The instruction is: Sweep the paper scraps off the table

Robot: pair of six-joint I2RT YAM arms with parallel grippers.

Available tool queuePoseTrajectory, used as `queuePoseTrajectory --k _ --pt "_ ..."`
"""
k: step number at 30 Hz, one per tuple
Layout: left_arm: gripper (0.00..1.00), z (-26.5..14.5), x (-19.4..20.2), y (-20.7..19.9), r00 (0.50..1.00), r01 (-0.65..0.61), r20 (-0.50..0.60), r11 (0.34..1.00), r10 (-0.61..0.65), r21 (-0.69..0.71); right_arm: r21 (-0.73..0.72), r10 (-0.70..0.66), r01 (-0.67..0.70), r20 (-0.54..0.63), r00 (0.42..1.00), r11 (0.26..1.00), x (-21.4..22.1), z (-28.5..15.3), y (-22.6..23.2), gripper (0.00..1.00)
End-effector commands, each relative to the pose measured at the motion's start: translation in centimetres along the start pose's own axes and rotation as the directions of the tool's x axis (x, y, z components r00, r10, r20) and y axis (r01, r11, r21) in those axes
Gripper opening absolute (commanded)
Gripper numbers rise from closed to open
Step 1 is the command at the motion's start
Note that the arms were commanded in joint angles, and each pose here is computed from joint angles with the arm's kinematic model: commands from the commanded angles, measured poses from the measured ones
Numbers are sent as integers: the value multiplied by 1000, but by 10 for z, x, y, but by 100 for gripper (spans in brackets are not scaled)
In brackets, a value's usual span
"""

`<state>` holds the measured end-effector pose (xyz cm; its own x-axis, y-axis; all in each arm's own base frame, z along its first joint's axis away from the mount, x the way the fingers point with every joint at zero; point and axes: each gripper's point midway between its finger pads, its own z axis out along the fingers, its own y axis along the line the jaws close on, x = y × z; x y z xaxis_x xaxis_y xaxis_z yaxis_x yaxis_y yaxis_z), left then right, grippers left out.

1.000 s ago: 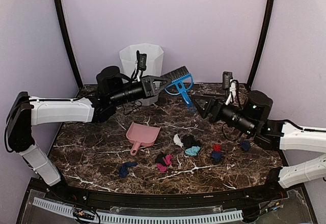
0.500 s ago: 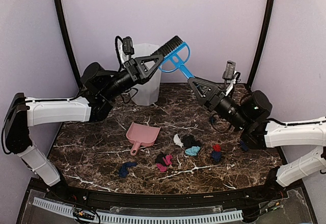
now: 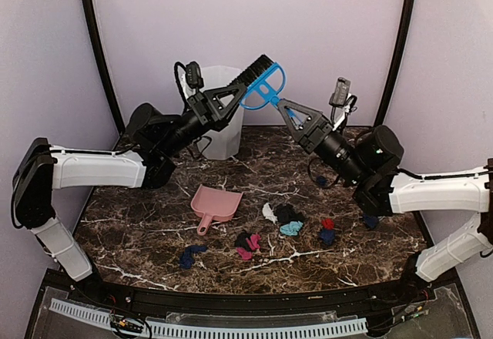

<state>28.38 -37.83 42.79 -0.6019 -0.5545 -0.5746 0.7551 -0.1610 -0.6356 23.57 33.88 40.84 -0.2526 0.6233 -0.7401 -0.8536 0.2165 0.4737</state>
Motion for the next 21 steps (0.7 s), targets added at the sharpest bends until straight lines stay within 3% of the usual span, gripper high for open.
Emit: queuePoseTrajectory --k 1,6,17,21 --pt "0 -3 -5 -12 1000 -7 27 999 6 49 12 -6 5 47 999 1000 -16 12 5 31" --pt "0 -4 -6 -10 999 -19 36 999 17 42 31 7 -7 27 1000 999 -10 19 0 26" --pt "0 -4 -7 -9 998 -34 44 999 33 40 43 22 -23 17 1000 999 -7 20 -1 28" --pt "0 -4 -6 -8 999 -31 45 999 29 39 45 23 -24 18 1000 999 -6 18 -1 19"
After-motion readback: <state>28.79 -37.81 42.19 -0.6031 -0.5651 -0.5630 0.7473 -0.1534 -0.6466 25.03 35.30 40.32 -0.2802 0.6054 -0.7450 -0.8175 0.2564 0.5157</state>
